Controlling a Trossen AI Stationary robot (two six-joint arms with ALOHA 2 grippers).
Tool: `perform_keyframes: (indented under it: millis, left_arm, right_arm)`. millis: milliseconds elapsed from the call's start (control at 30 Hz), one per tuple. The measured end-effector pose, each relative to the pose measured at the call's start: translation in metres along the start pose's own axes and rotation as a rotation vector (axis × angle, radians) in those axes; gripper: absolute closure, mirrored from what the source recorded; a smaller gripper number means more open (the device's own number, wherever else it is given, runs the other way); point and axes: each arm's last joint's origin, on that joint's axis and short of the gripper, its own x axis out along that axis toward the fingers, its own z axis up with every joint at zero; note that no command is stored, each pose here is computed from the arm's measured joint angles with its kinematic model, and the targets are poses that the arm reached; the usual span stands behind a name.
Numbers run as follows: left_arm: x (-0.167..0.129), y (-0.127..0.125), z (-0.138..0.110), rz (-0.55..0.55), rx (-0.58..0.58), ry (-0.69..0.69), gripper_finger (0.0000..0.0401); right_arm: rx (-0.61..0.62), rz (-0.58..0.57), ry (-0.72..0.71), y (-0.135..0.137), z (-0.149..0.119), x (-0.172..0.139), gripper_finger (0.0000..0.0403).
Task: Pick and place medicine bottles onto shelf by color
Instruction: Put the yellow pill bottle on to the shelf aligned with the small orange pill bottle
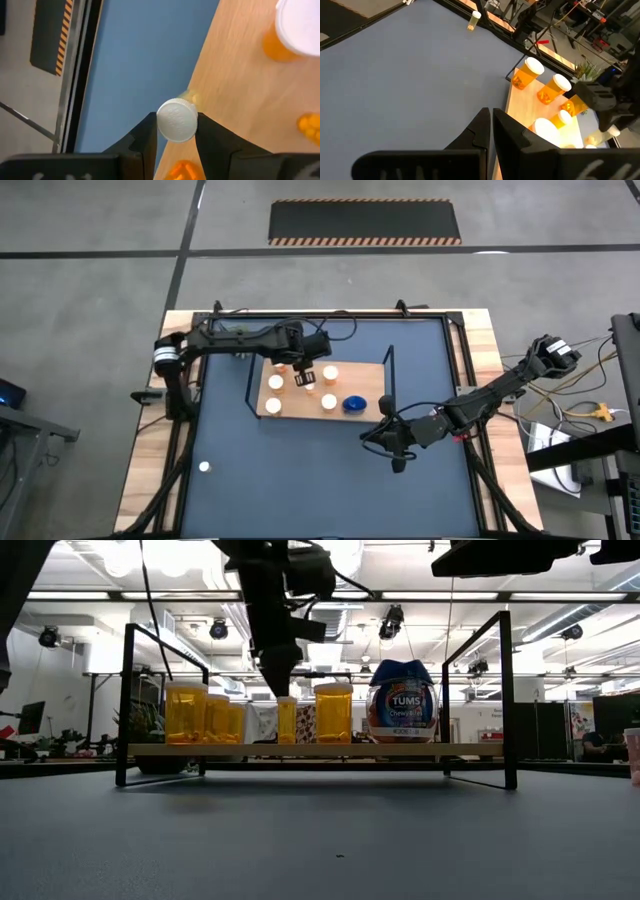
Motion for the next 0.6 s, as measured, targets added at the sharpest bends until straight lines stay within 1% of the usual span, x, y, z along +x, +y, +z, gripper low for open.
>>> perform_keyframes:
  millis: [233,433,600]
  left_arm:
    - [0.0077,-0.0046,0.003,-0.039,-0.001,-0.005,0.0305]
    - [0.007,-0.0069,-0.0001,-0.044,0.015,0.023,0.0305]
    - [0.0077,-0.0072,0.0007,-0.045,0.014,0.017,0.0305]
  right_arm:
    - [0.009,0.0,0.001,0.0,-0.0001,0.0,0.039]
    - [0.008,0.0,0.001,0.0,-0.0001,0.0,0.039]
    - [0.008,0.0,0.001,0.0,-0.0001,0.0,0.039]
